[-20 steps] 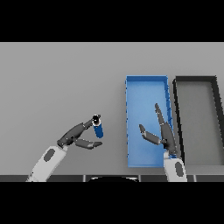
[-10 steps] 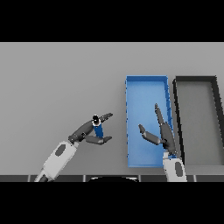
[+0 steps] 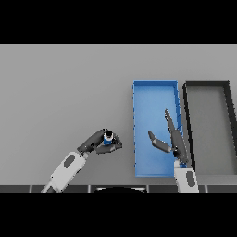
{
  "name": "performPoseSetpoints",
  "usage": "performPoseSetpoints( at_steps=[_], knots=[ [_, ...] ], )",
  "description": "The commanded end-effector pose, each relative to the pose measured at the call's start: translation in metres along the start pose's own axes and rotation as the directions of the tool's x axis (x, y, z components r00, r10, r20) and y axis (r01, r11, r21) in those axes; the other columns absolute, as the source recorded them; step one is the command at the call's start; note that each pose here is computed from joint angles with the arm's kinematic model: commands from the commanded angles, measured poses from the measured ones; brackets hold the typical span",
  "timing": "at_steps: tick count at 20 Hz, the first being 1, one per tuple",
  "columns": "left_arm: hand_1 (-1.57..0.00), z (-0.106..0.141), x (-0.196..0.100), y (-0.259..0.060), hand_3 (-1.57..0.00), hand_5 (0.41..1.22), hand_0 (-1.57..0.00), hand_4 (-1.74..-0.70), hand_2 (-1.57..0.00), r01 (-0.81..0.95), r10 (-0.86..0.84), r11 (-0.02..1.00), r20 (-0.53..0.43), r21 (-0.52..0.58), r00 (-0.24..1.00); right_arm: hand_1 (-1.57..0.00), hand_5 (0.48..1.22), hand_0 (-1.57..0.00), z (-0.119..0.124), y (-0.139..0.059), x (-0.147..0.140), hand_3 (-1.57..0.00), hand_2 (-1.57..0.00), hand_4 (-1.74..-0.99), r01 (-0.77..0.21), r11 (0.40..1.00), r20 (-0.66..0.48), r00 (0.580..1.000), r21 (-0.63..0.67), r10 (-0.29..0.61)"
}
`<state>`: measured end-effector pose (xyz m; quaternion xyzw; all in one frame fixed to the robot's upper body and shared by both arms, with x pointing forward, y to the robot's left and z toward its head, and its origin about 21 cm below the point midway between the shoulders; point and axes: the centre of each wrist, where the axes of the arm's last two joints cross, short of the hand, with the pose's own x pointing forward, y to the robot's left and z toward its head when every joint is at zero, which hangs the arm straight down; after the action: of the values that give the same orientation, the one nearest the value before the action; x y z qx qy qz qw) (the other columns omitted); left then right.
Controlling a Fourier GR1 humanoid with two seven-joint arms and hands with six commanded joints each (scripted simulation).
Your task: Pick up the blue pipe and place it into the blue bin.
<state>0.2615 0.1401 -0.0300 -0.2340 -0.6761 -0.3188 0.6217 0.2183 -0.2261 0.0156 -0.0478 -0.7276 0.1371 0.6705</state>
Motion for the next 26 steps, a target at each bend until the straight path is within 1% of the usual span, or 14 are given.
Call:
performPoseSetpoints(
  at_steps=[1, 2, 4, 7, 9, 12, 14, 18, 20, 22, 23, 24, 25, 26],
  knots=[
    [-1.38, -0.001, 0.001, 0.0, -1.32, 1.144, -1.35, -1.67, -1.4, 0.005, -0.004, 1.0, -0.009, 0.01, 1.0, 0.0, 0.6, 0.0, 0.003, 0.001, -0.002, 0.0, 0.0, -1.19, 0.005, 1.0, -0.01, 1.0, 0.004, -0.005],
    [-1.42, 0.0, 0.002, 0.0, -1.35, 1.16, -1.39, -1.68, -1.43, 0.005, -0.005, 1.0, -0.01, 0.015, 1.0, 0.0, 0.602, 0.0, 0.003, 0.001, -0.001, 0.0, 0.0, -1.192, 0.007, 1.0, -0.009, 1.0, 0.006, -0.007],
    [-1.48, -0.004, 0.016, -0.007, -1.41, 1.182, -1.46, -1.7, -1.48, -0.007, 0.006, 1.0, 0.049, 0.029, 0.999, 0.0, 0.603, 0.0, 0.002, 0.001, -0.001, 0.0, 0.0, -1.189, -0.003, 1.0, -0.006, 1.0, 0.003, 0.003],
    [-1.52, -0.013, 0.032, -0.008, -1.45, 1.201, -1.51, -1.72, -1.52, -0.012, 0.008, 0.999, 0.108, 0.039, 0.994, 0.0, 0.606, 0.0, 0.0, -0.001, 0.001, 0.0, 0.0, -1.183, -0.022, 1.0, -0.005, 1.0, 0.001, 0.022],
    [-1.54, -0.017, 0.049, -0.01, -1.46, 1.208, -1.53, -1.73, -1.54, -0.015, 0.012, 1.0, 0.16, 0.015, 0.987, 0.0, 0.603, 0.0, -0.001, -0.001, 0.0, 0.0, 0.0, -1.172, -0.023, 1.0, -0.005, 1.0, 0.0, 0.023],
    [-1.55, -0.019, 0.066, -0.008, -1.48, 1.214, -1.55, -1.73, -1.56, 0.006, -0.005, 1.0, 0.159, -0.001, 0.987, 0.0, 0.599, 0.0, -0.001, -0.005, -0.004, 0.0, 0.0, -1.149, -0.025, 1.0, -0.004, 1.0, -0.012, 0.025],
    [-1.56, -0.023, 0.076, -0.011, -1.49, 1.217, -1.56, -1.74, -1.56, 0.016, -0.014, 1.0, 0.155, -0.015, 0.988, 0.0, 0.603, 0.0, 0.0, -0.007, -0.001, 0.0, 0.0, -1.141, -0.027, 1.0, 0.021, 0.999, -0.013, 0.028],
    [-1.57, -0.02, 0.074, -0.012, -1.5, 1.219, -1.57, -1.74, -1.57, 0.033, -0.03, 0.999, 0.128, -0.024, 0.991, 0.0, 0.605, 0.0, 0.004, -0.005, -0.006, 0.0, 0.0, -1.127, -0.029, 1.0, 0.014, 0.999, -0.012, 0.029],
    [-1.57, -0.019, 0.074, -0.013, -1.5, 1.219, -1.57, -1.74, -1.57, 0.037, -0.035, 0.999, 0.114, -0.02, 0.993, 0.0, 0.605, 0.0, 0.005, -0.005, -0.007, 0.0, 0.0, -1.161, -0.018, 1.0, 0.002, 1.0, -0.014, 0.019],
    [-1.57, -0.022, 0.075, -0.015, -1.49, 1.219, -1.57, -1.74, -1.57, 0.04, -0.036, 0.999, 0.113, -0.031, 0.993, 0.0, 0.605, 0.0, 0.005, -0.003, -0.006, 0.0, 0.0, -1.178, -0.005, 1.0, -0.012, 1.0, -0.013, 0.005],
    [-1.57, -0.02, 0.074, -0.016, -1.49, 1.219, -1.57, -1.74, -1.57, 0.033, -0.03, 0.999, 0.106, -0.031, 0.994, 0.0, 0.605, 0.0, 0.006, -0.008, -0.01, 0.0, 0.0, -1.176, 0.004, 1.0, -0.024, 1.0, -0.017, -0.004],
    [-1.57, -0.022, 0.075, -0.016, -1.5, 1.22, -1.57, -1.74, -1.57, 0.032, -0.028, 0.999, 0.101, -0.031, 0.994, 0.0, 0.615, 0.0, 0.003, -0.01, -0.005, 0.0, 0.0, -1.186, 0.03, 1.0, 0.017, 0.999, -0.005, -0.03],
    [-1.57, -0.022, 0.077, -0.014, -1.5, 1.22, -1.57, -1.74, -1.57, 0.039, -0.036, 0.999, 0.106, -0.031, 0.994, 0.0, 0.622, 0.0, 0.001, -0.013, 0.0, 0.0, 0.0, -1.196, 0.073, 0.997, 0.06, 0.995, 0.026, -0.075],
    [-1.57, -0.022, 0.078, -0.012, -1.5, 1.22, -1.57, -1.74, -1.57, 0.046, -0.043, 0.999, 0.103, -0.027, 0.994, 0.0, 0.608, 0.0, 0.004, -0.018, 0.008, 0.0, 0.0, -1.195, 0.15, 0.985, 0.115, 0.981, 0.082, -0.159]
  ],
)
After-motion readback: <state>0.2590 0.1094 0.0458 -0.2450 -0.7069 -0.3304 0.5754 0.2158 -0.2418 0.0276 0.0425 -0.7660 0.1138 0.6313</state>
